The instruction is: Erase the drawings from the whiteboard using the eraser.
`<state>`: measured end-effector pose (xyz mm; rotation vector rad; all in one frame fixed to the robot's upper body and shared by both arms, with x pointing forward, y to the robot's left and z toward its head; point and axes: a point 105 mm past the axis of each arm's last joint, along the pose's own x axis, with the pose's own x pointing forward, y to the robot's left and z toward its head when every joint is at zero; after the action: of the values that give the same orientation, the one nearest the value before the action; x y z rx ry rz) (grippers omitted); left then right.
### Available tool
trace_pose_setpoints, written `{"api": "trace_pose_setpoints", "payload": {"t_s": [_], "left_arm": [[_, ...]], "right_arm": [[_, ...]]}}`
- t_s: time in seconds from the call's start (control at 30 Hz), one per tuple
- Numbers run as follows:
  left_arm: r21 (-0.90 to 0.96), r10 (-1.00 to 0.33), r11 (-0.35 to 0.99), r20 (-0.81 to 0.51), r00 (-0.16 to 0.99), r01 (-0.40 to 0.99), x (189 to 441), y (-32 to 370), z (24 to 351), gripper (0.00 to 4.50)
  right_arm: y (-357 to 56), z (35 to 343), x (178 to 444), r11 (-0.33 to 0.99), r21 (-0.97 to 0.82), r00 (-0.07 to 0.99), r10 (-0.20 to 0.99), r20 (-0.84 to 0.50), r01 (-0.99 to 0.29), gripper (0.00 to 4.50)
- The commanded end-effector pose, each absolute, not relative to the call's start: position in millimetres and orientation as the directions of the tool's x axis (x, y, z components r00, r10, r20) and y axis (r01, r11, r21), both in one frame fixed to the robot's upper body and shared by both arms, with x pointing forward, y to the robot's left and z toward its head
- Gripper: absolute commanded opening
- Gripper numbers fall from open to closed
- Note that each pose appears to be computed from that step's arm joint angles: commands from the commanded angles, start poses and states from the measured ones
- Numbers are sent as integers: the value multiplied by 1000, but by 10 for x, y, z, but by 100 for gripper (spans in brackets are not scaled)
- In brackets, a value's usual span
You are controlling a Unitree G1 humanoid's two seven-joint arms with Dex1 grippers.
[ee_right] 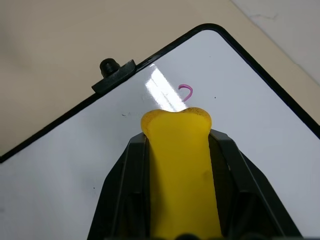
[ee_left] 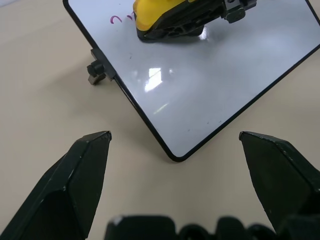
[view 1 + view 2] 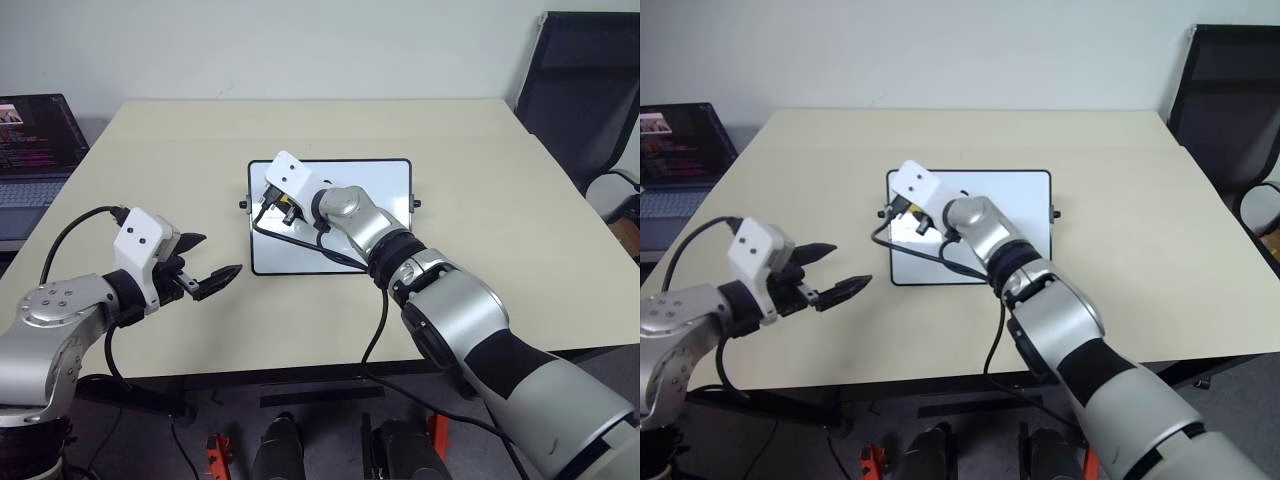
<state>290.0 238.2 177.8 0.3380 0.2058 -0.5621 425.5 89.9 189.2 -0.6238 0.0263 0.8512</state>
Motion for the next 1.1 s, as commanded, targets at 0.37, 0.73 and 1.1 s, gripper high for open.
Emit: {"api": "trace_pose_setpoints", "payload": {"t_s": [0.37, 0.73, 1.1], "left_arm": [[324, -433, 807, -243, 868, 493, 2829, 2500, 1947, 450], [323, -433, 807, -247, 867, 495, 2823, 2498, 1941, 450], [319, -443, 803, -246, 862, 504, 2843, 2469, 1931, 450]], "right_arm": [[1103, 2088, 4182, 534, -458, 668, 716, -203, -711, 120], [1131, 2196, 4184, 529, -520, 684, 712, -159, -671, 120], [1156, 1759, 4035, 281, -585, 561, 738, -375, -761, 120]]}}
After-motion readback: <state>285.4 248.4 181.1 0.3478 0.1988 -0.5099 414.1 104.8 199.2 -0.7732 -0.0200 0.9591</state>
